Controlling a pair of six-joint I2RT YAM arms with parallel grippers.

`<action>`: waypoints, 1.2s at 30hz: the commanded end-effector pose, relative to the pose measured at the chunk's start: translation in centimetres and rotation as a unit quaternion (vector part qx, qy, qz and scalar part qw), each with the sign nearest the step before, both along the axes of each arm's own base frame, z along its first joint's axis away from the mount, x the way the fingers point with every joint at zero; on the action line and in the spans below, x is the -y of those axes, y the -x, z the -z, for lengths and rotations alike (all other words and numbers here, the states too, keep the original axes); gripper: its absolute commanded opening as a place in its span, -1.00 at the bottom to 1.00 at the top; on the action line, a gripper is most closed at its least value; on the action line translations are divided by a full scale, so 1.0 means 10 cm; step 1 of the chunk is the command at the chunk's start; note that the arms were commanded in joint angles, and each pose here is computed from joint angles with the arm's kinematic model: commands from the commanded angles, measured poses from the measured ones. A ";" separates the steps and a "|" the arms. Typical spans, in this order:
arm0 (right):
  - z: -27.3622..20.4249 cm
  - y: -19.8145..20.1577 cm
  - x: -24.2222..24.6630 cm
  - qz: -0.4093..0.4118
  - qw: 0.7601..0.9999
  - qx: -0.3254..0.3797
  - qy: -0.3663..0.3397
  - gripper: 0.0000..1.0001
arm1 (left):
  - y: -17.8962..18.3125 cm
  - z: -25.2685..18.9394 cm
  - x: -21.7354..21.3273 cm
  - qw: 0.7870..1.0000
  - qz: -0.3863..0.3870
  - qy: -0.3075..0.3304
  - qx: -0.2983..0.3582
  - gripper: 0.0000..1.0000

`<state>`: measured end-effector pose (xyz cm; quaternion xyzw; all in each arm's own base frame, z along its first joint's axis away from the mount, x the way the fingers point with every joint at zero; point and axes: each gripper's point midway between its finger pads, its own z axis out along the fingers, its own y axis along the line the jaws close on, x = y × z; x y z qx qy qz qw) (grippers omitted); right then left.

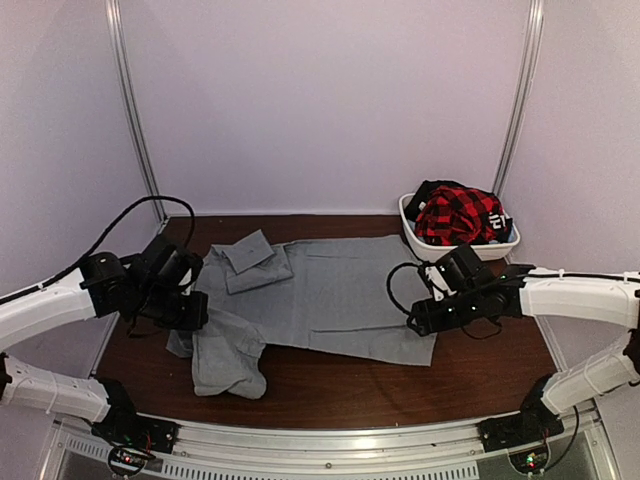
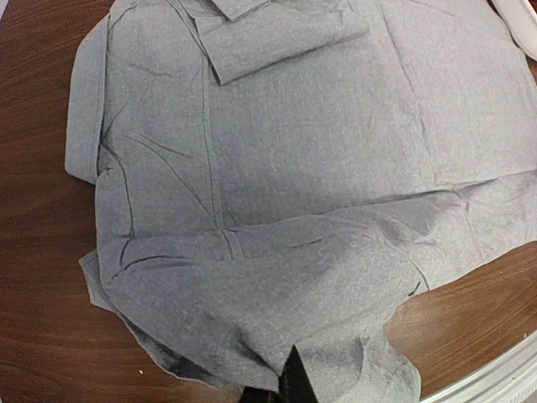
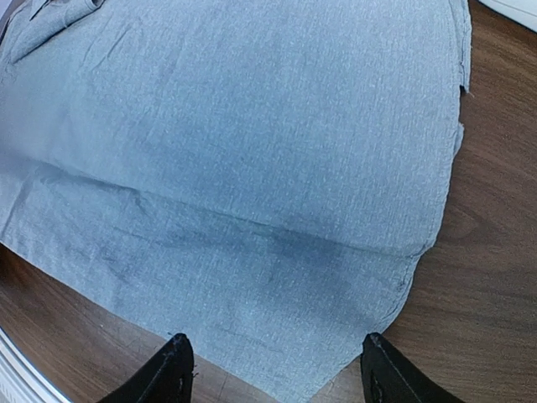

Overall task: Fold and stack the long sleeve shirts
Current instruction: Pick up the flattened shirt from the center of the board.

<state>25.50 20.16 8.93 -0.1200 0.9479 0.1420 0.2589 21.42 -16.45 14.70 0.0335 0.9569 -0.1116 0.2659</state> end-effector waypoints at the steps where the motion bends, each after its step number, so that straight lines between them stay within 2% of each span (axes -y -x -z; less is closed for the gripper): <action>1: 0.10 0.22 0.04 0.000 1.000 -0.030 0.006 0.38 | -0.04 -0.01 0.08 0.999 0.036 -0.013 -0.004 -1.00; 9: 0.09 0.47 -0.38 -0.088 0.996 0.000 0.013 0.36 | -0.18 -0.02 0.26 0.998 0.056 0.004 0.005 -1.00; 17: 0.00 0.55 -0.85 -0.162 0.983 0.066 0.047 0.41 | -0.34 -0.35 0.50 0.994 0.084 0.055 0.031 -1.00; 29: 0.31 0.53 -1.04 -0.182 0.961 0.111 0.174 0.43 | -0.32 -0.74 0.63 0.986 0.112 0.106 0.055 -1.00; 36: 0.43 0.45 -0.98 -0.168 0.948 0.126 0.238 0.42 | -0.29 -0.79 0.65 0.985 0.120 0.114 0.054 -1.00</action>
